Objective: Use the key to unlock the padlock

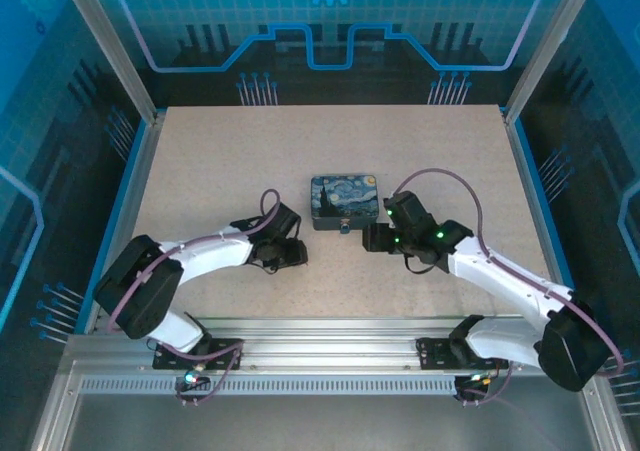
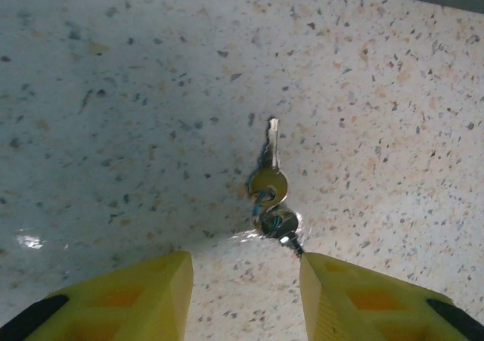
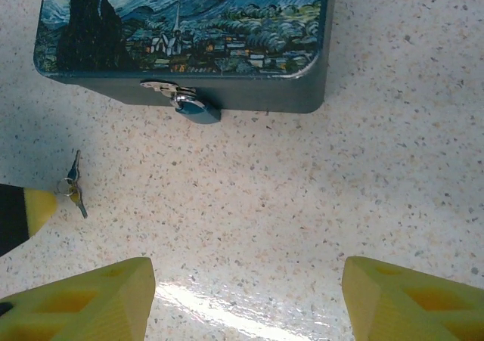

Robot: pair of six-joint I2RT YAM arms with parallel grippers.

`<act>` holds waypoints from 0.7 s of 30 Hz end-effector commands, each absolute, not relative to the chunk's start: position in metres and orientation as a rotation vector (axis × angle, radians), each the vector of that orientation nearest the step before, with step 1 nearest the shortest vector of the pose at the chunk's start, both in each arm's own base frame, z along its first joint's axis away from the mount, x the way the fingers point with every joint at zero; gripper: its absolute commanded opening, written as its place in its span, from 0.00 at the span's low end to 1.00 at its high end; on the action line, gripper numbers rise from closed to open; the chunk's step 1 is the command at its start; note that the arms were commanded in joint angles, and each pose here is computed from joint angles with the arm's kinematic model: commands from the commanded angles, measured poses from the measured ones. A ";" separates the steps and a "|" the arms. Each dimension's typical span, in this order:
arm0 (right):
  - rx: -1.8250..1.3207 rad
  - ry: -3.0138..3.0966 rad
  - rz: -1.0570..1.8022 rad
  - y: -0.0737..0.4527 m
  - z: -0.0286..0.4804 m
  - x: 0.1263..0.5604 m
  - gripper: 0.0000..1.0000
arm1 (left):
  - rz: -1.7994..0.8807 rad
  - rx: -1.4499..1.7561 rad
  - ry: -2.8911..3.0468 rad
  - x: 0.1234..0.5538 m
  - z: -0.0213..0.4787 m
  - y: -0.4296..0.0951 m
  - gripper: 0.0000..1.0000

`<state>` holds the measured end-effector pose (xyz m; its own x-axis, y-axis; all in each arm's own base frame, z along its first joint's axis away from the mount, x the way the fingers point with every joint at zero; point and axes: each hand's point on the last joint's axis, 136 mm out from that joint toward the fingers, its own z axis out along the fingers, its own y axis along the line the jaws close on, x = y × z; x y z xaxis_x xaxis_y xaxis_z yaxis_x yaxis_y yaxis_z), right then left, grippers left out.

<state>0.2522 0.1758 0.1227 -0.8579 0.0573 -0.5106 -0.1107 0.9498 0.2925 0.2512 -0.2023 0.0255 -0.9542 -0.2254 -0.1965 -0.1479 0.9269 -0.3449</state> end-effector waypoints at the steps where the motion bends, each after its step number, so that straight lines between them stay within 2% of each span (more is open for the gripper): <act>1: 0.006 2.561 0.414 0.170 0.120 0.243 0.68 | -0.434 -0.283 2.825 0.262 0.029 -0.208 0.42; 10: 0.029 2.569 0.411 0.164 0.110 0.235 0.68 | -0.307 -0.265 2.865 0.263 0.009 -0.208 0.30; 17: 0.045 2.579 0.421 0.165 0.102 0.233 0.68 | -0.260 -0.245 2.883 0.265 -0.002 -0.211 0.29; 21: 0.052 2.586 0.424 0.164 0.097 0.231 0.68 | -0.225 -0.234 2.894 0.267 -0.009 -0.210 0.21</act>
